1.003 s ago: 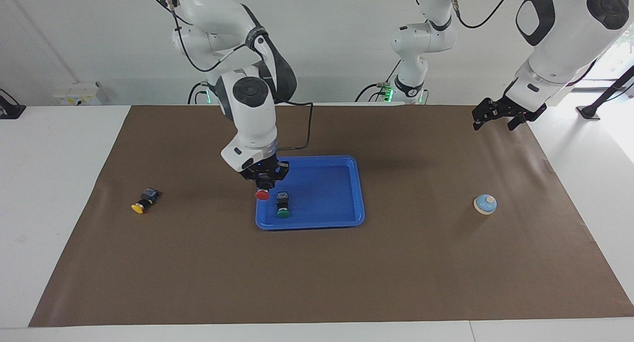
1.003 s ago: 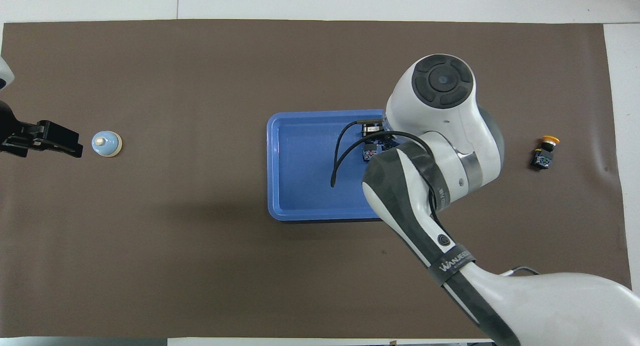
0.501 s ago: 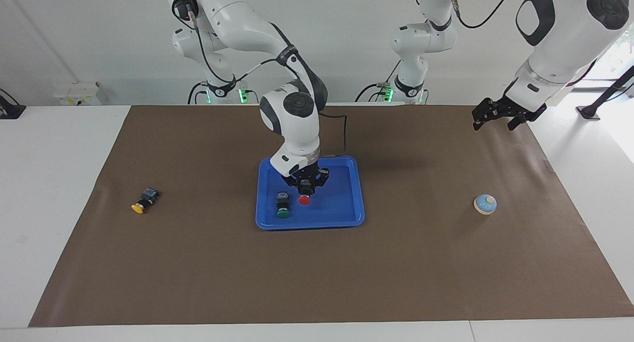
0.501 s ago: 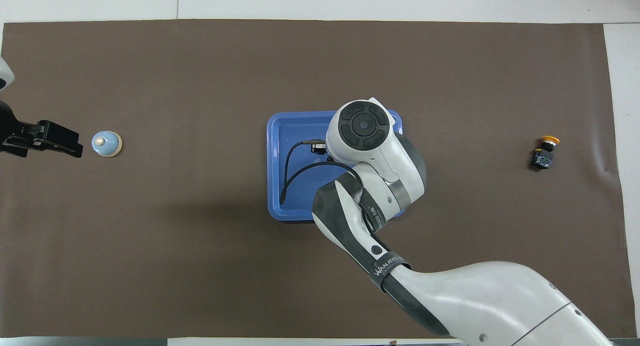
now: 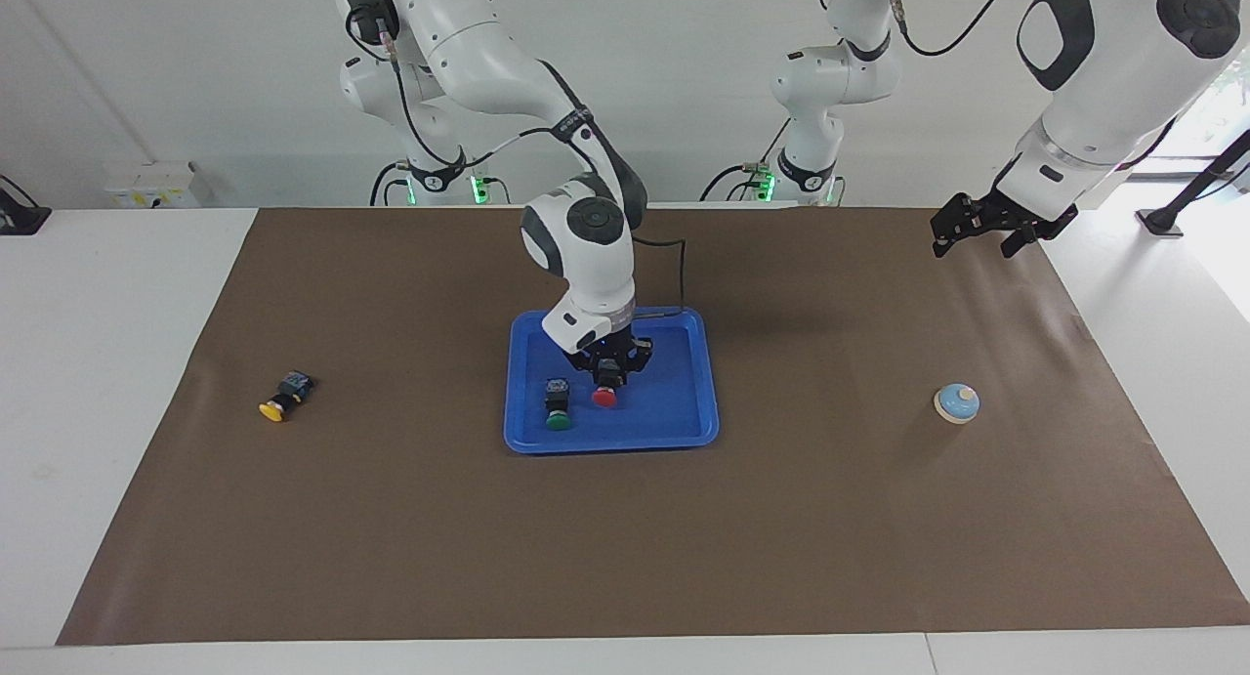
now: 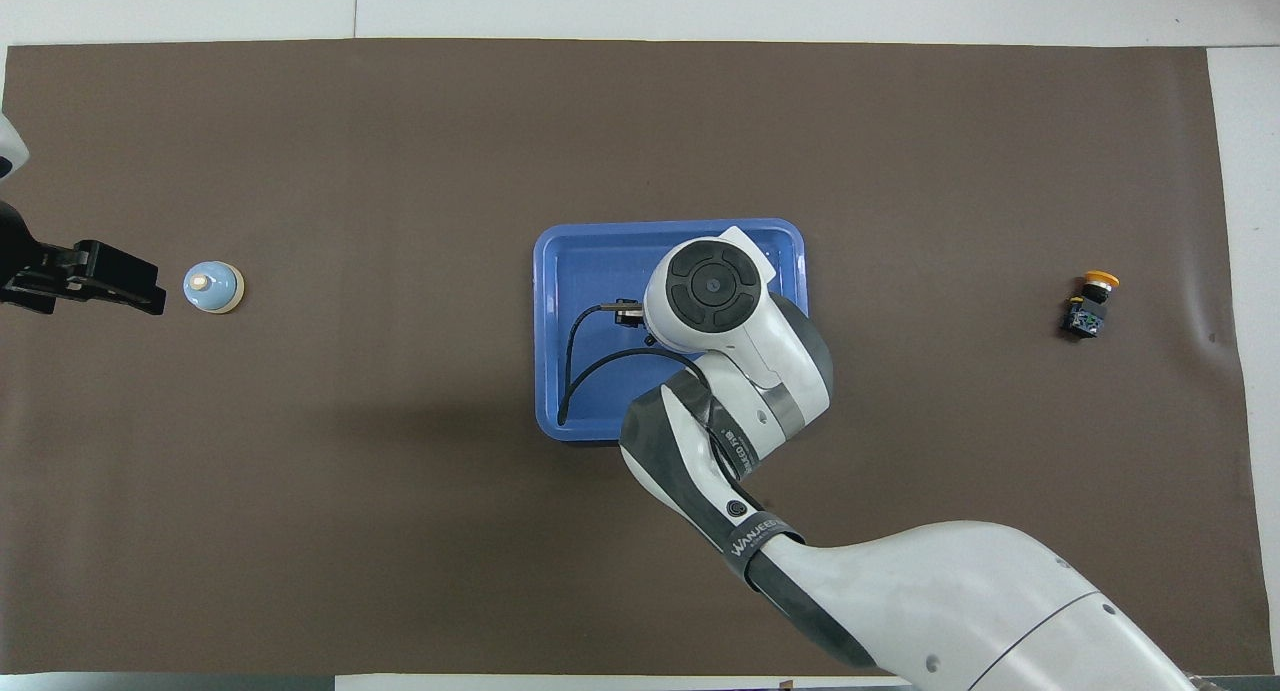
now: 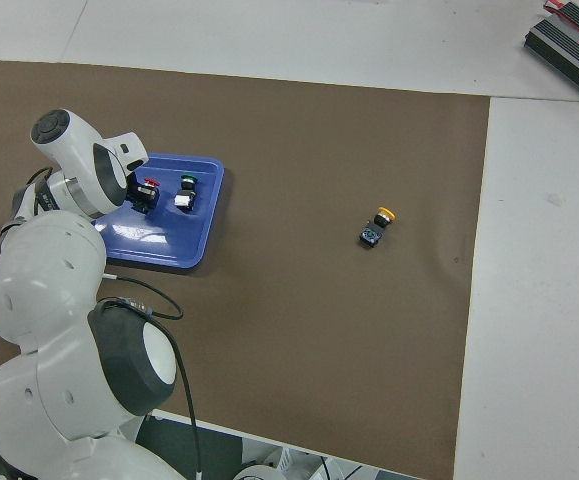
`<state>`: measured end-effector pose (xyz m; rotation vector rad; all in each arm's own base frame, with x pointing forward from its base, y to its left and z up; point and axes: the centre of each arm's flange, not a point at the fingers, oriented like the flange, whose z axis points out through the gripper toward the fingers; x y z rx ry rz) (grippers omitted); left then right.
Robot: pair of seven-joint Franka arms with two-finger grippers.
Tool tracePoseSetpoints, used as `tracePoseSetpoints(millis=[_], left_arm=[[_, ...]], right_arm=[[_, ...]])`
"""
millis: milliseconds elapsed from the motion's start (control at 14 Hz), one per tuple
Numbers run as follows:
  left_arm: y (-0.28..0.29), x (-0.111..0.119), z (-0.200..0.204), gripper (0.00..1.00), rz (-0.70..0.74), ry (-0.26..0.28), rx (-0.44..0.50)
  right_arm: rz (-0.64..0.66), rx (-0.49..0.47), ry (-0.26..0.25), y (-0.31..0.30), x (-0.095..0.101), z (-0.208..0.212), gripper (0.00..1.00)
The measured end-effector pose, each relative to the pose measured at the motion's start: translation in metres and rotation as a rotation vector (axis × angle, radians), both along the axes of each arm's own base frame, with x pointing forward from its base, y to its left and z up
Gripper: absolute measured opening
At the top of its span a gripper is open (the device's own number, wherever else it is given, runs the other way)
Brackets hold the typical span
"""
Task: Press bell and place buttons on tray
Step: 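Carry the red button into the tray beside the green one, then move the right gripper to the yellow-capped button and grasp it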
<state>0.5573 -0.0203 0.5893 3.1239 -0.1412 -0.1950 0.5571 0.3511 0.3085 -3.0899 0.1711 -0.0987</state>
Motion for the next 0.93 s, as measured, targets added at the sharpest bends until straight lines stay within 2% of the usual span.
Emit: tracePoseSetpoints(millis=[215, 286, 430, 645, 788, 931], left_arm=[[0.000, 0.000, 0.000, 1.00, 0.000, 0.000, 0.000], [0.000, 0.000, 0.000, 1.00, 0.000, 0.000, 0.000], [0.000, 0.000, 0.000, 1.00, 0.000, 0.000, 0.000], [0.000, 0.000, 0.000, 1.00, 0.000, 0.000, 0.000], [0.000, 0.000, 0.000, 1.00, 0.000, 0.000, 0.000], [0.000, 0.000, 0.000, 1.00, 0.000, 0.000, 0.000]], right_arm=[[-0.066, -0.010, 0.011, -0.007, 0.003, 0.013, 0.96], [-0.087, -0.021, 0.019, -0.017, 0.008, 0.026, 1.00], [-0.144, -0.039, 0.031, -0.060, 0.030, 0.068, 1.00], [-0.122, -0.061, 0.039, -0.170, 0.060, 0.119, 1.00], [-0.092, -0.071, 0.051, -0.252, 0.074, 0.128, 1.00], [-0.073, -0.079, 0.074, -0.321, 0.078, 0.118, 1.00]])
